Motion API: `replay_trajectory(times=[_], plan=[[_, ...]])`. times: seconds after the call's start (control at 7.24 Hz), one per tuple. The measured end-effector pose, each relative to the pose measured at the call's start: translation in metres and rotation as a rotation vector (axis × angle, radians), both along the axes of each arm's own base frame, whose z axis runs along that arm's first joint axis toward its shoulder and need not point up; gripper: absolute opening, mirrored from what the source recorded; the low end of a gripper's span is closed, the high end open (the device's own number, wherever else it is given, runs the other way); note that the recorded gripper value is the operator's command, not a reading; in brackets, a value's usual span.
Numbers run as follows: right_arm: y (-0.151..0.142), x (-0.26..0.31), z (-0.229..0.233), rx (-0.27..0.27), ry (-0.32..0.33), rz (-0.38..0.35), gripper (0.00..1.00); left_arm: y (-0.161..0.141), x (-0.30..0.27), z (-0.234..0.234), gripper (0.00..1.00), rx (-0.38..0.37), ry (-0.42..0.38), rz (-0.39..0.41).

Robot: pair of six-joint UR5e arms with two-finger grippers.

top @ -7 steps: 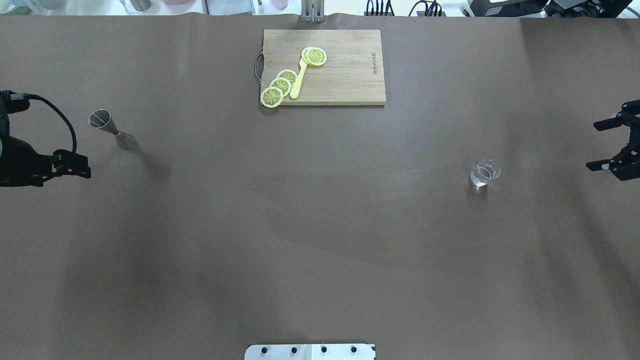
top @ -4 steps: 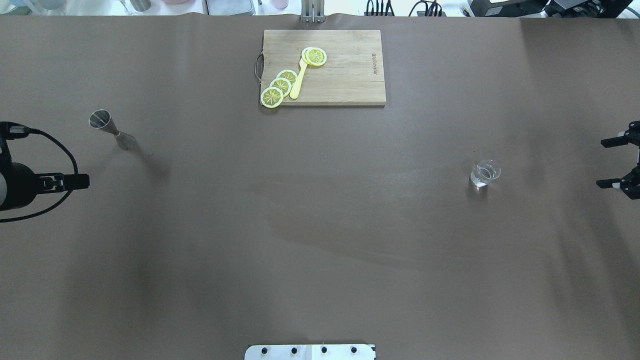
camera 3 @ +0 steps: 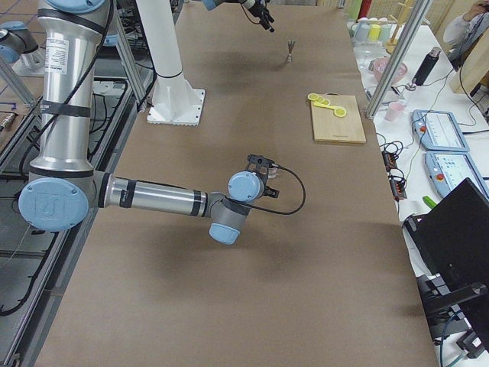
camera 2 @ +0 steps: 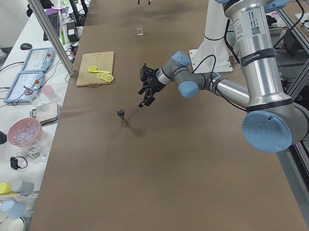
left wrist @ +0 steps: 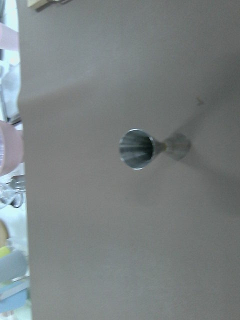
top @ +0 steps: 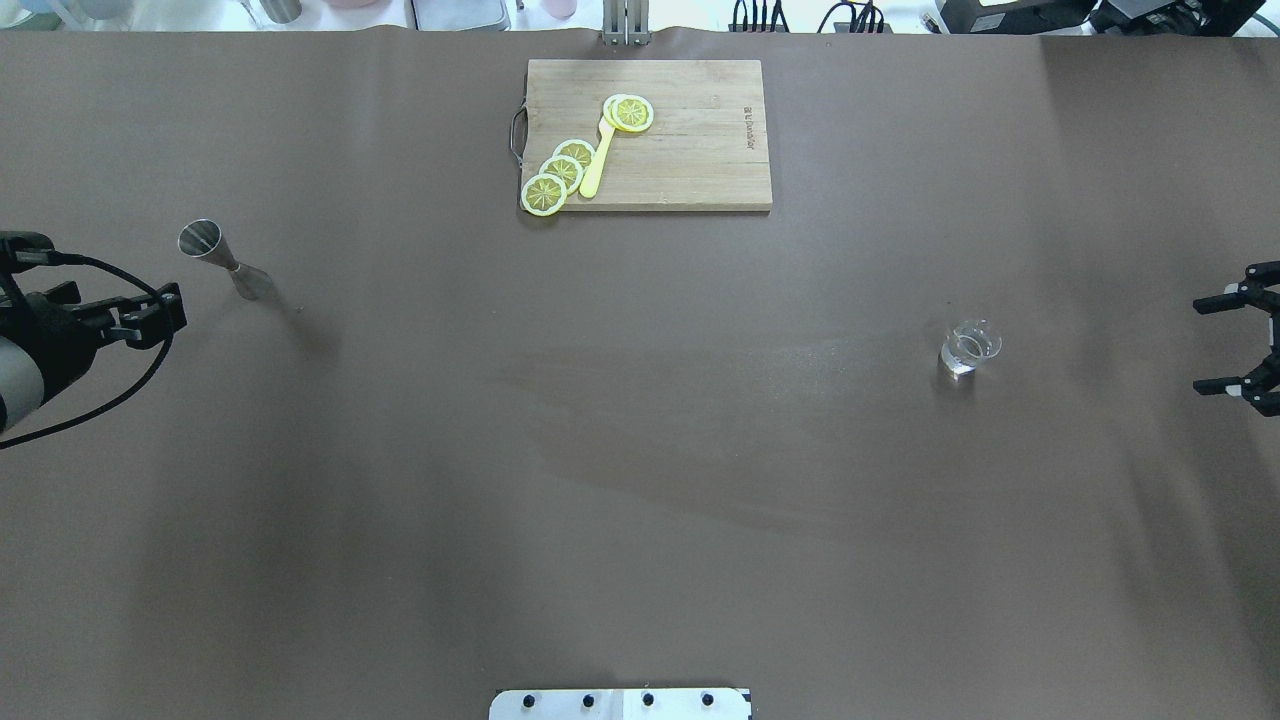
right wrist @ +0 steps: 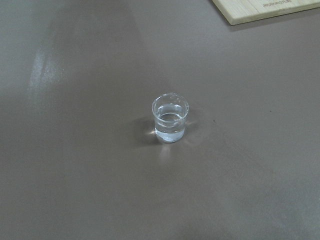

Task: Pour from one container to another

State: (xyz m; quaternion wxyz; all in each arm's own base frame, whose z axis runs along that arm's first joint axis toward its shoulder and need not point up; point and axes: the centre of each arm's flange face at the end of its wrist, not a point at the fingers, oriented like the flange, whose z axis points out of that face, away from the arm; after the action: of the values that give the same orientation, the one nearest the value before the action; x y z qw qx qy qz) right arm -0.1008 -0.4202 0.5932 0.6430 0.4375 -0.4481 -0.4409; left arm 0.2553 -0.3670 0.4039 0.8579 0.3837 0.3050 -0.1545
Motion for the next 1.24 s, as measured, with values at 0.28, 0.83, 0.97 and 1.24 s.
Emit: replay_trajectory(times=[0.28, 0.83, 0.97, 1.24], plan=[[-0.018, -0.016, -0.002, -0.011, -0.009, 0.023, 1.0, -0.003, 0.025, -0.008, 0.96, 0.058, -0.014, -0.04], [-0.012, -0.071, -0.018, -0.098, -0.09, 0.13, 1.0, 0.006, 0.075, 0.045, 0.93, 0.026, -0.043, -0.101], [-0.012, -0.077, -0.019, -0.092, -0.102, 0.152, 1.0, 0.01, 0.092, 0.052, 0.93, 0.036, -0.032, -0.13], [-0.018, -0.088, -0.017, -0.078, -0.11, 0.189, 1.0, 0.009, 0.121, 0.059, 0.93, 0.047, 0.012, -0.19]])
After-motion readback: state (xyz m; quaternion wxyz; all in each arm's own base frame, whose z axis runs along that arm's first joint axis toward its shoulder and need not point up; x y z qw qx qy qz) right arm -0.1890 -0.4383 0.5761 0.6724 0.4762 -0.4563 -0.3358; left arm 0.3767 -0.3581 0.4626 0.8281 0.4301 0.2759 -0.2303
